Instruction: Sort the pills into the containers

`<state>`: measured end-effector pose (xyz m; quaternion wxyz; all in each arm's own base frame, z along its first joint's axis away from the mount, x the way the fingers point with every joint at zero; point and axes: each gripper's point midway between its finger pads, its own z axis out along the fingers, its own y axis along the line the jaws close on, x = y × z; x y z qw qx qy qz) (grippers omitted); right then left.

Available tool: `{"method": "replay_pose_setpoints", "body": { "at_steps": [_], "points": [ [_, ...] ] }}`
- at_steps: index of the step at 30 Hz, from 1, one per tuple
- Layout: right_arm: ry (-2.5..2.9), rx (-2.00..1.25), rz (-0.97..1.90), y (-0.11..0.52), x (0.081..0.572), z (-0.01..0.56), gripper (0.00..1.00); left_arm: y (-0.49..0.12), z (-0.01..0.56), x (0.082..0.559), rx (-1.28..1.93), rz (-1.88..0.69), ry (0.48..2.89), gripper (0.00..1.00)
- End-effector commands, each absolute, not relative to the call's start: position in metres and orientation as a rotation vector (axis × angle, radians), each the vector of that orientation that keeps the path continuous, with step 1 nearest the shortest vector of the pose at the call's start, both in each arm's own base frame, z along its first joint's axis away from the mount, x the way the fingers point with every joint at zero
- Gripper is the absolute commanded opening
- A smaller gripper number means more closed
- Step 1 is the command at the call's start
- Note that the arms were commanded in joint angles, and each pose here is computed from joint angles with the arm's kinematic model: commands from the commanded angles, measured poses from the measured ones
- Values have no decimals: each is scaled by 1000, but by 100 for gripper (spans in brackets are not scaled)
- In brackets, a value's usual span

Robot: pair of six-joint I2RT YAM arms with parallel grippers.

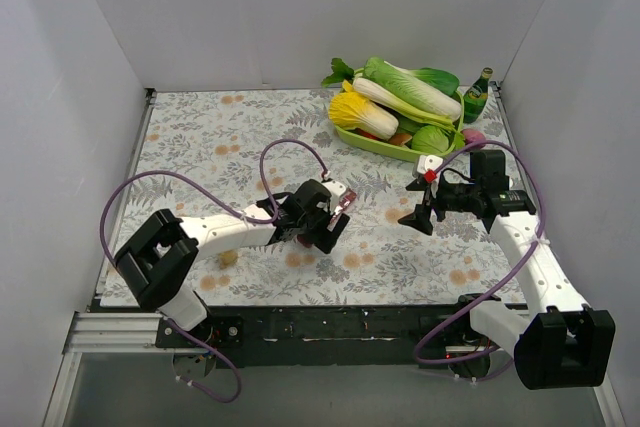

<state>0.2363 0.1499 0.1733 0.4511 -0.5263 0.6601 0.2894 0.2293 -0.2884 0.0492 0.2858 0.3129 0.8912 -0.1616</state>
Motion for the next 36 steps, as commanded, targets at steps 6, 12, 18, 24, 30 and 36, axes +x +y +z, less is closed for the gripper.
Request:
{"method": "replay_pose_setpoints", "body": {
  "at_steps": [6,12,18,24,30,36],
  "points": [
    [1579,-1305,749,156,232,179,92,-278,58,247,810,-376,2344,83],
    [1582,-1302,763,157,232,177,92,-271,56,257,795,-405,2351,79],
    [1589,-1300,776,157,231,174,92,-276,39,250,869,-482,2398,72],
    [1607,-1301,781,157,234,172,92,-276,21,240,975,-509,2411,58],
    [1510,-1524,782,163,220,151,89,-278,23,231,1128,-558,2315,31],
    [1197,-1891,712,169,201,120,88,-279,31,209,1275,-668,2183,23]
  ]
}}
